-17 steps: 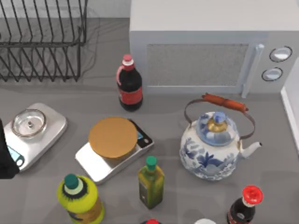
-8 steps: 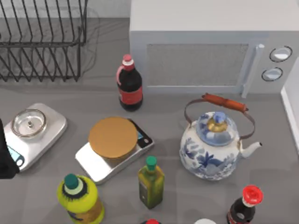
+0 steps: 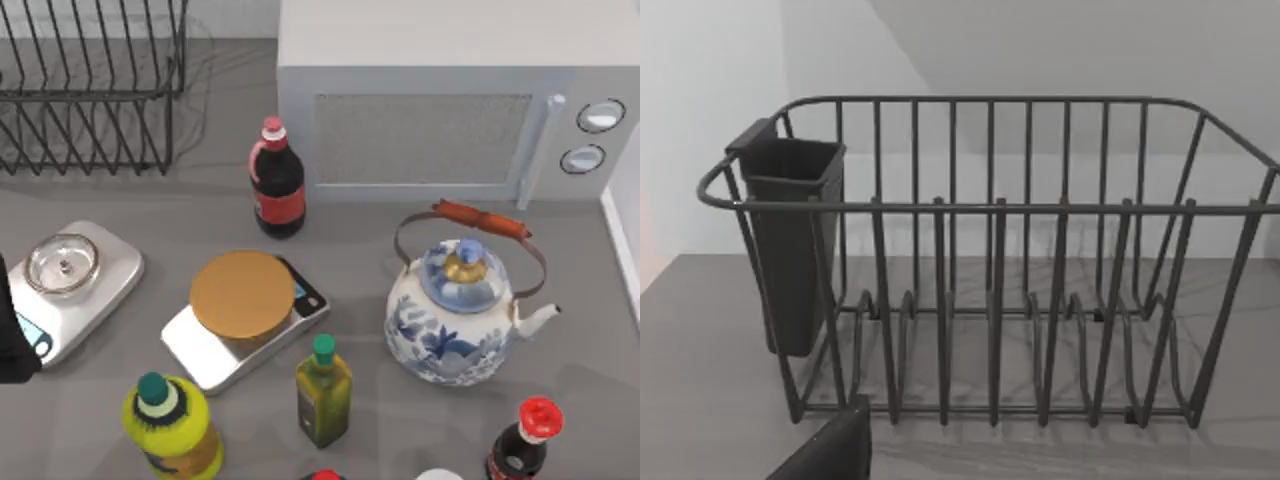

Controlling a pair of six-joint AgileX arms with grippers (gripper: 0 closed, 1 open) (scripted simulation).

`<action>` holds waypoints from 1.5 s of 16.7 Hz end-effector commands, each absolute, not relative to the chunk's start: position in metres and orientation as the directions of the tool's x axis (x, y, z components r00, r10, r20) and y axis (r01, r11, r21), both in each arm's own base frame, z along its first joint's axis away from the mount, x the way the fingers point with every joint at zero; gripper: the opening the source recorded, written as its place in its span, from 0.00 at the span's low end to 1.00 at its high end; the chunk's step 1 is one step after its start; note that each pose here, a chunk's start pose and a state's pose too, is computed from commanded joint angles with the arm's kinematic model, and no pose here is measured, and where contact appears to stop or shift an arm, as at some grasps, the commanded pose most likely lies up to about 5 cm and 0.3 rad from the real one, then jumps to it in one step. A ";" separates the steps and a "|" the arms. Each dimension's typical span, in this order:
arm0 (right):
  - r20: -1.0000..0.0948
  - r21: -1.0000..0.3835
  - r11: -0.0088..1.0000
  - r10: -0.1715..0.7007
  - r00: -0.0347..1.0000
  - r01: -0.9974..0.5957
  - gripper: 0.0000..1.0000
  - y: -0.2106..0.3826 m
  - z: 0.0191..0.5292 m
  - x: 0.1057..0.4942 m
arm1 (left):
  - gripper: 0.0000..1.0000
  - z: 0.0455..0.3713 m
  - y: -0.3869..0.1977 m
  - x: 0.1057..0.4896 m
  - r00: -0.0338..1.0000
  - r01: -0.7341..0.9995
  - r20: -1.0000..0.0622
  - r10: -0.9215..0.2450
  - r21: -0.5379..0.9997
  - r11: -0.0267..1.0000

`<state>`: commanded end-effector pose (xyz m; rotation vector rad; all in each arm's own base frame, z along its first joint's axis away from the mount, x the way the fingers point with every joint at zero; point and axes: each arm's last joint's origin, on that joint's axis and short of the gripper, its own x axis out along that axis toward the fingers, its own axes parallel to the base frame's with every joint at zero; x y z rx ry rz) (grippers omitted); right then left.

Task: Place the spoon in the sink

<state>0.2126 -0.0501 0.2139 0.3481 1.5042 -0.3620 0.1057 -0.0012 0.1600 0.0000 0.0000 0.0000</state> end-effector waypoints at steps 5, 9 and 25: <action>-0.999 0.000 0.898 -0.016 0.031 0.440 0.00 -0.050 0.213 0.213 | 1.00 0.160 -0.001 0.106 1.000 0.000 0.000 0.000 0.000 1.000; -1.000 -0.008 0.893 -0.009 0.001 0.449 0.00 -0.055 0.220 0.234 | 1.00 0.160 -0.001 0.106 1.000 0.000 0.000 0.000 0.000 1.000; -1.000 -0.008 0.894 -0.006 -0.005 0.447 0.00 -0.079 0.228 0.475 | 1.00 0.160 -0.001 0.106 1.000 0.000 0.000 0.000 0.000 1.000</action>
